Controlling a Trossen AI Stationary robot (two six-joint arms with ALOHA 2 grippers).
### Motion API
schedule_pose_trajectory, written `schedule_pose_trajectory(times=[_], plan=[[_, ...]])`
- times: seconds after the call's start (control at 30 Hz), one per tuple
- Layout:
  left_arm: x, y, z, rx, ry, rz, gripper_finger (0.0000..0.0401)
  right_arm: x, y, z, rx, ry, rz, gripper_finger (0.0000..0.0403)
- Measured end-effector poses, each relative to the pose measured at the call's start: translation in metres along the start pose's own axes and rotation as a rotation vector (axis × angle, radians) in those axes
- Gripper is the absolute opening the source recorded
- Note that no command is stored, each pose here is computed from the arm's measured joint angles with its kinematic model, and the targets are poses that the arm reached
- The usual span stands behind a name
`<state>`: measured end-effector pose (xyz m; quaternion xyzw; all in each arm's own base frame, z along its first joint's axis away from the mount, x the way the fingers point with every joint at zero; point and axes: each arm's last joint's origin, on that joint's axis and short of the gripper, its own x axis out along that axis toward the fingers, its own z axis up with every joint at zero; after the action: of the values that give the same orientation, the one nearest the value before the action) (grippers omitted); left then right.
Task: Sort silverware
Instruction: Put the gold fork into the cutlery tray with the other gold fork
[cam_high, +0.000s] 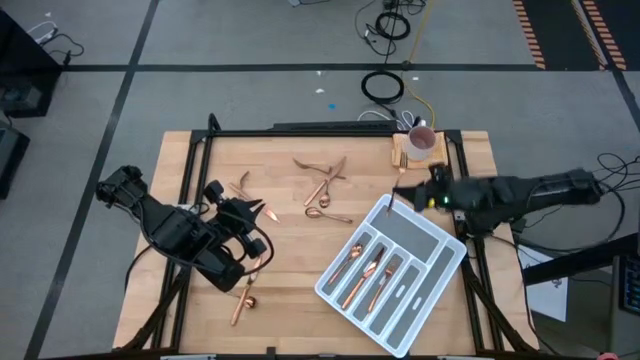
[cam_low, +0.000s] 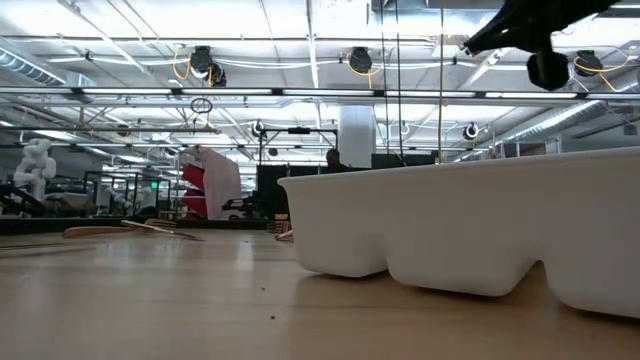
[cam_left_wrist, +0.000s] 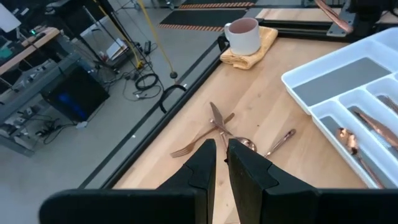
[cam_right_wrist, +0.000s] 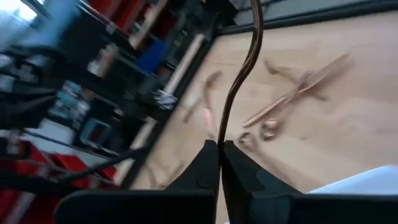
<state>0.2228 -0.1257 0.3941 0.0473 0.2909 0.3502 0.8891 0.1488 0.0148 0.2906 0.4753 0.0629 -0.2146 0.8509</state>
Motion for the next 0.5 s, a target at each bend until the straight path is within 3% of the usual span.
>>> schedule_pose_trajectory(times=[0.5], plan=[[0.015, 0.005, 0.008, -0.06, 0.012, 0.044, 0.0048, -0.017, 0.003, -0.148, 0.186, -0.108, 0.067, 0.0]])
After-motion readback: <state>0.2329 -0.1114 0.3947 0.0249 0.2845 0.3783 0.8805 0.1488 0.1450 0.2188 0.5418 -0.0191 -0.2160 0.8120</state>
